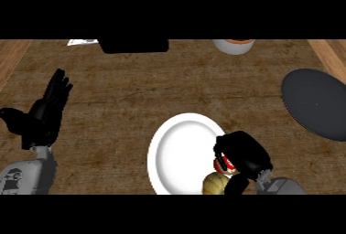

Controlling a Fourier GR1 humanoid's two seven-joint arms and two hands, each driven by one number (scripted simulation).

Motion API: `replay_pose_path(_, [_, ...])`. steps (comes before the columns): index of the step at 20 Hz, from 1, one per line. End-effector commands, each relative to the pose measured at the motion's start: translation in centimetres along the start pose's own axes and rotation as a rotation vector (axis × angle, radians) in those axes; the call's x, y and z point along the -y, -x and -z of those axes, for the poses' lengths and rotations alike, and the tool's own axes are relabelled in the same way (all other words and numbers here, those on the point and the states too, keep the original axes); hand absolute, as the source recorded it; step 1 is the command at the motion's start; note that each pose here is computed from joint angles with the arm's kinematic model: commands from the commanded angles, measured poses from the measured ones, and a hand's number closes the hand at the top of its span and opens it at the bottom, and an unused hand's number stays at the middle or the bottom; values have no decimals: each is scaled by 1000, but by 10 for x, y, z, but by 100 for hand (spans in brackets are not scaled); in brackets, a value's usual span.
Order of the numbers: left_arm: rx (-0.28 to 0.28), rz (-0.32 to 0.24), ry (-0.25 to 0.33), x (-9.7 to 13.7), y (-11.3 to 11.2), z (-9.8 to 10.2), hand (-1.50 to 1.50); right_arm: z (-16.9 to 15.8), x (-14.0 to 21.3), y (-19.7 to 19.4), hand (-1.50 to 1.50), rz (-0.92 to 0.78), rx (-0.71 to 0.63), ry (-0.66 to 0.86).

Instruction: Pick the cupcake from the plate and place it in the pan

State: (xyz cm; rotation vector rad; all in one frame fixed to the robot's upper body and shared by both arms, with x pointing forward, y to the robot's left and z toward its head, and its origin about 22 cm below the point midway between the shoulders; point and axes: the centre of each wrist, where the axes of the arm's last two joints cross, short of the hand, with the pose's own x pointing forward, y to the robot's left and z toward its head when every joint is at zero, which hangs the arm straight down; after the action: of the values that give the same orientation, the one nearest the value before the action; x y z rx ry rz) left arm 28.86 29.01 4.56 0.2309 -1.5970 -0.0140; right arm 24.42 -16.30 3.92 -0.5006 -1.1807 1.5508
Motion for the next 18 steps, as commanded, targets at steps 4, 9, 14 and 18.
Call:
replay_pose_path(4, [-1, 11, -46, 1, 8, -5, 0, -103, 22, 5, 150, -20, 67, 359])
replay_pose_path(9, [6, 23, -18, -8, 3, -11, 0, -162, 31, 12, 150, 57, 43, 554])
replay_pose_path(14, [13, 3, 20, 29, 10, -8, 0, -190, 50, 42, 150, 153, -24, 699])
replay_pose_path(18, [15, 9, 33, 18, -9, 6, 0, -176, 54, 77, 150, 353, -19, 782])
